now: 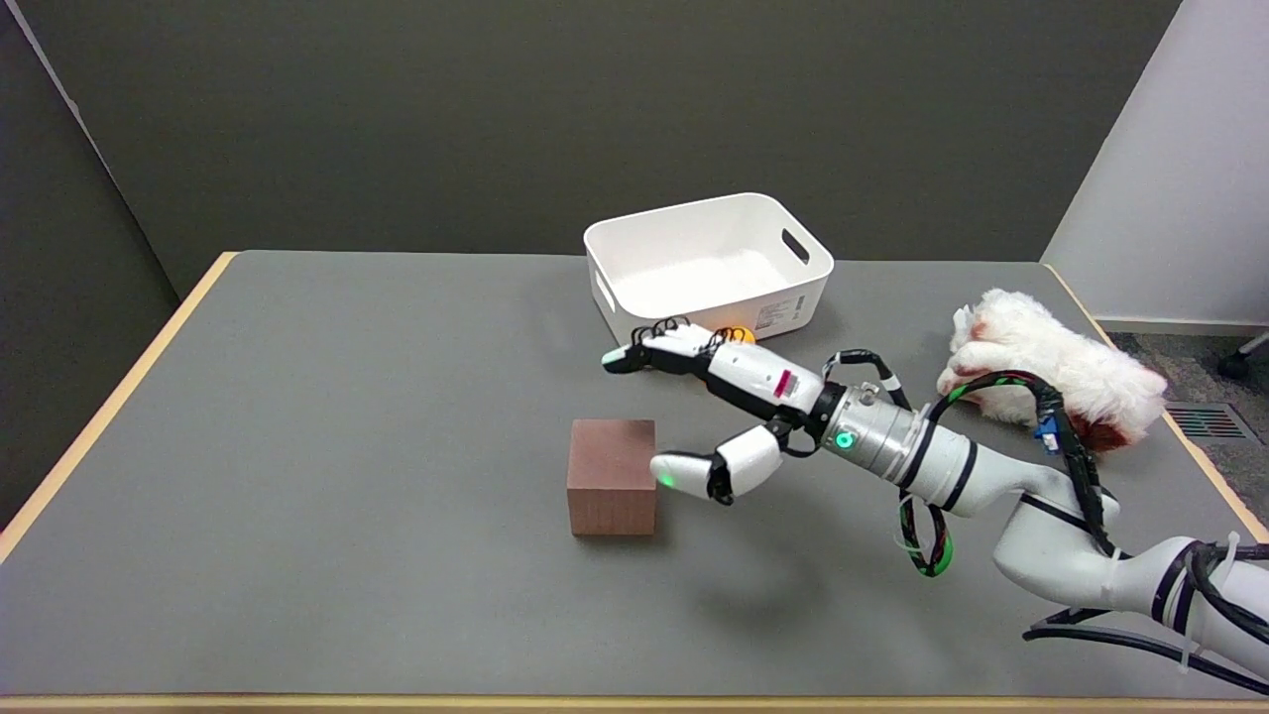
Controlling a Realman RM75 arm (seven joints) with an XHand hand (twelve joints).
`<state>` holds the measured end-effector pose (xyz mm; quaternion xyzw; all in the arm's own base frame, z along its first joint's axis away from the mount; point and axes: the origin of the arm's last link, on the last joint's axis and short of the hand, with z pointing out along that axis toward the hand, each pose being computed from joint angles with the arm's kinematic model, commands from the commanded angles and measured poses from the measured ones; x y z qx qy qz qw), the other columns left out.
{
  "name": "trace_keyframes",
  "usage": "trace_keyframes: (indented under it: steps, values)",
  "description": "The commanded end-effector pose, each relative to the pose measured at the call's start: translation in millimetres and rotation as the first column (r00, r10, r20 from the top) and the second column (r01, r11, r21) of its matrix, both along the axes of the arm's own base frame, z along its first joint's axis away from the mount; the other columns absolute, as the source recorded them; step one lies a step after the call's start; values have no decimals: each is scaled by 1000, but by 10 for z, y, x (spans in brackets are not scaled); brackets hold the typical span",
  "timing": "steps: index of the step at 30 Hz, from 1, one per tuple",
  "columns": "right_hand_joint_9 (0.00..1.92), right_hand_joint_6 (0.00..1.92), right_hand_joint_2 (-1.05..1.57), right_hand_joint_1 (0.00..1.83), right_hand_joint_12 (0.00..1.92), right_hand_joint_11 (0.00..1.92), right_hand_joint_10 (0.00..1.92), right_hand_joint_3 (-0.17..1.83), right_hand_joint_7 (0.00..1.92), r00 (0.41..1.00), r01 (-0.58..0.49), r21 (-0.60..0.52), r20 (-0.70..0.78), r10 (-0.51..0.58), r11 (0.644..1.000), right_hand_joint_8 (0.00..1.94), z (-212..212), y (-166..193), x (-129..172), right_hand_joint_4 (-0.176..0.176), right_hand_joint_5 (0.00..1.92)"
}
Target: Pick up wooden cube.
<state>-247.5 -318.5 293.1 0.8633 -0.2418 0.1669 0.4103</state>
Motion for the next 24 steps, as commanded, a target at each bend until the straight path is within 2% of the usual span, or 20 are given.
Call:
trace_keyframes:
  steps: [1, 3, 9, 11, 12, 19, 24]
  values:
    - [82, 469, 559, 562, 873, -1, 687, 899, 266, 986, -38, 47, -159, 45, 998, 411, -221, -14, -8, -63, 218]
    - [87, 424, 579, 547, 870, -1, 684, 835, 292, 986, -41, 52, -162, 49, 998, 347, -242, -16, -3, -63, 235]
    - [89, 425, 567, 496, 887, -1, 681, 820, 287, 985, -48, 59, -163, 57, 997, 339, -336, -76, -16, -65, 234]
    - [88, 424, 567, 491, 887, -1, 680, 817, 285, 985, -53, 61, -163, 62, 997, 338, -387, -99, -25, -65, 234]
    - [79, 463, 539, 467, 892, -1, 681, 877, 250, 984, -52, 63, -166, 61, 997, 394, -412, -113, -35, -68, 209]
    - [63, 480, 517, 437, 881, -1, 677, 917, 212, 984, 10, 46, -177, -1, 999, 426, -622, -170, -262, -75, 177]
    - [39, 469, 520, 444, 847, -1, 668, 916, 191, 966, 5, -10, -257, -7, 1000, 419, -658, -213, -349, -83, 161]
